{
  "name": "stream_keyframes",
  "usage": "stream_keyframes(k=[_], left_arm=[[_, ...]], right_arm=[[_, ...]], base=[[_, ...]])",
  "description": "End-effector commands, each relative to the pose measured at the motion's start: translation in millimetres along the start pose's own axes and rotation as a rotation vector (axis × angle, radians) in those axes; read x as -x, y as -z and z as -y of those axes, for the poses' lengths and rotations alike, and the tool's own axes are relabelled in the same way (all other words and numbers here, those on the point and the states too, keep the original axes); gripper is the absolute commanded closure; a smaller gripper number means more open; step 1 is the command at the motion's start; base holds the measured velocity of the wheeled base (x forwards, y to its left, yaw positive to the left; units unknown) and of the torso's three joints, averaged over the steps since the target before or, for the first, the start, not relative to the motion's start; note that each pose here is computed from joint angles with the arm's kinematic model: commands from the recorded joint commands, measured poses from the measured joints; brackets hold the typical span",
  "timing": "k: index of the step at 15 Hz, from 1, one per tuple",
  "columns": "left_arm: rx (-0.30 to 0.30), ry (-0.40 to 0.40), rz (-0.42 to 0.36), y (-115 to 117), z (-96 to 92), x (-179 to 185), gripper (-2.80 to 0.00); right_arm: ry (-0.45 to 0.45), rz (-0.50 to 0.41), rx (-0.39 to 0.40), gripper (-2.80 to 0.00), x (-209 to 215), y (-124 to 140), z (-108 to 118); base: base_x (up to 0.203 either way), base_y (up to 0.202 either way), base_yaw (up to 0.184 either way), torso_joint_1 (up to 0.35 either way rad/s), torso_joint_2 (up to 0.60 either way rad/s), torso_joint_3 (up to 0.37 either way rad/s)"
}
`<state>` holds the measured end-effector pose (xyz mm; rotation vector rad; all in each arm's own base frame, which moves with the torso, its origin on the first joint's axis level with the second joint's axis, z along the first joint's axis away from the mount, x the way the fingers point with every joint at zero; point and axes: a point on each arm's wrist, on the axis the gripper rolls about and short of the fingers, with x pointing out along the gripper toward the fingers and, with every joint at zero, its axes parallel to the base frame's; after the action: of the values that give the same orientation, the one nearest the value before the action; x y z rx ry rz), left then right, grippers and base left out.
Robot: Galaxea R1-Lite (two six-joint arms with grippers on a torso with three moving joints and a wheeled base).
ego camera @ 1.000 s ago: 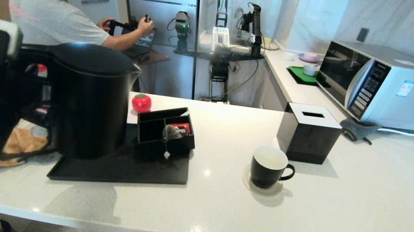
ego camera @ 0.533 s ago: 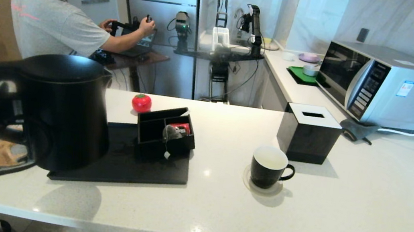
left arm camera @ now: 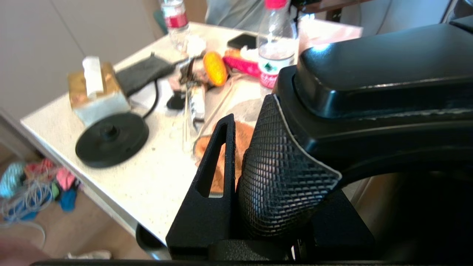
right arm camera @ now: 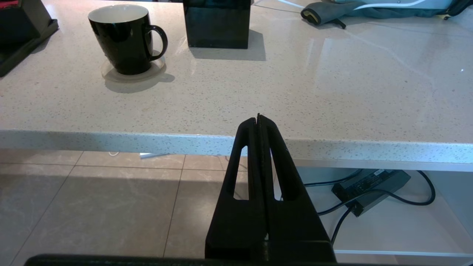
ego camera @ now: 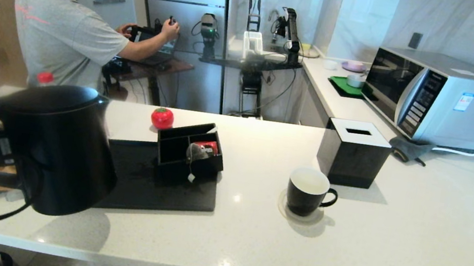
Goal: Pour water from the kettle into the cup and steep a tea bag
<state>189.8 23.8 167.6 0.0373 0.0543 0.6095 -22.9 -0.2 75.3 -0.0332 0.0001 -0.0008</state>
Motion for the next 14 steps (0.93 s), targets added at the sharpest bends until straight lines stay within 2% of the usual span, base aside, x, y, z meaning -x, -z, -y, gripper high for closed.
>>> stream_keyframes(k=[1,3,8,14], left_arm=[[-0.006,-0.019,-0.031,7,0.9,-8,0.0],[-0.005,-0.023,-0.041,12,3.4,-15,0.0],[0.01,0.004,0.009,26,19.6,-46,0.0],[0.008,0.017,0.016,45,38.8,-89,0.0]], right_arm=[[-0.001,-0.001,0.001,0.0,0,0,0],[-0.001,-0.001,0.001,0.0,0,0,0],[-0.001,-0.001,0.001,0.0,0,0,0],[-0.001,-0.001,0.001,0.0,0,0,0]], base=[[0.0,0.0,0.0,0.0,0.0,0.0],[0.0,0.0,0.0,0.0,0.0,0.0],[0.0,0.0,0.0,0.0,0.0,0.0],[0.0,0.0,0.0,0.0,0.0,0.0]])
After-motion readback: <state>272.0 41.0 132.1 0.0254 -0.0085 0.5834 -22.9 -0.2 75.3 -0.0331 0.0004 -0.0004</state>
